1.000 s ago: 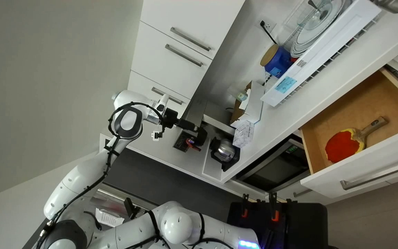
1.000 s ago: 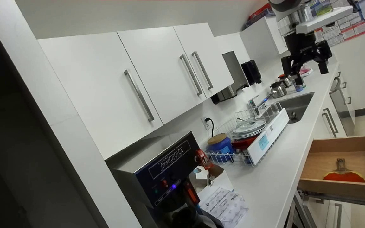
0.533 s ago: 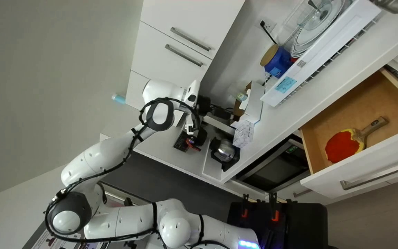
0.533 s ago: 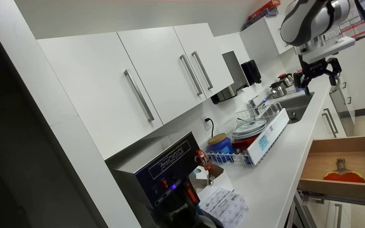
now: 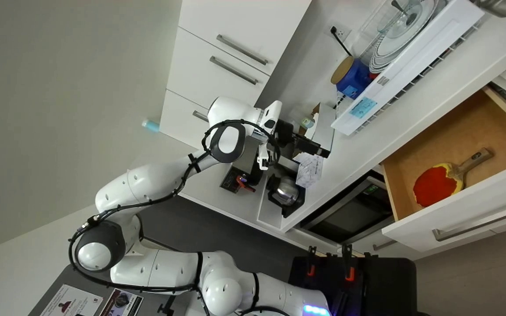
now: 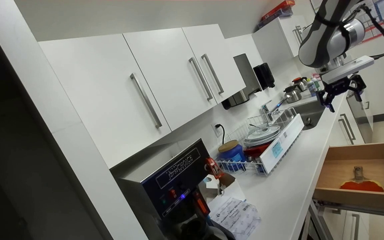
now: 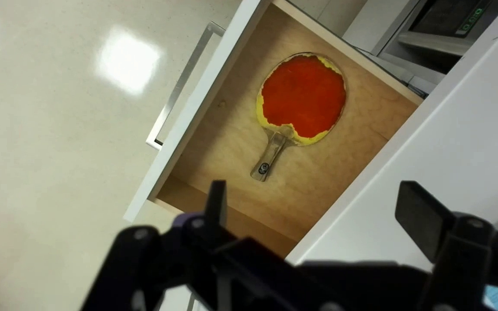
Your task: Place the paddle on the counter
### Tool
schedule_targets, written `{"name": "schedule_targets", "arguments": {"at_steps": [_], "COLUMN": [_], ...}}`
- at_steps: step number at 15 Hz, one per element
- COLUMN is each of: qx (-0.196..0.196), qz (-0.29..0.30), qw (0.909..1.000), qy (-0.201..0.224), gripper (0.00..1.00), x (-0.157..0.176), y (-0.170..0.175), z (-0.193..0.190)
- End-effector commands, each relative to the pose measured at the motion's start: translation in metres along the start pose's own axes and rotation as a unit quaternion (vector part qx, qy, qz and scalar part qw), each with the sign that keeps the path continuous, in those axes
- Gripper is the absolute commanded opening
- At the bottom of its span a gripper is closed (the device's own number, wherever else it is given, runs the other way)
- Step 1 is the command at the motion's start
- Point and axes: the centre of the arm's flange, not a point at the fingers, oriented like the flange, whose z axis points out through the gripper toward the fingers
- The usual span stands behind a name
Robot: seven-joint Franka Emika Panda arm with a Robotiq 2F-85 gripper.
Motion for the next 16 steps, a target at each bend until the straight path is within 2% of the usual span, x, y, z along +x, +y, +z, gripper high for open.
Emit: {"name": "schedule_targets", "arguments": {"at_steps": [1, 4, 8, 13, 16], "qx": [-0.007, 0.003, 0.015, 0.031, 0.035], "qz": [0.033, 0.107, 0.185, 0.242, 0.259], "qw": [0.9994, 0.994, 0.9825, 0.9696, 0.9649], "qy": [0.005, -0.02, -0.017, -0.017, -0.021], "gripper": [1.0, 1.0, 1.0, 1.0, 1.0], "x": [0.011, 0.039, 0.071, 0.095, 0.098], "y": [-0.004, -0.005, 0.006, 0.018, 0.01], "z": [0.01, 0.055, 0.128, 0.213, 0.236]}}
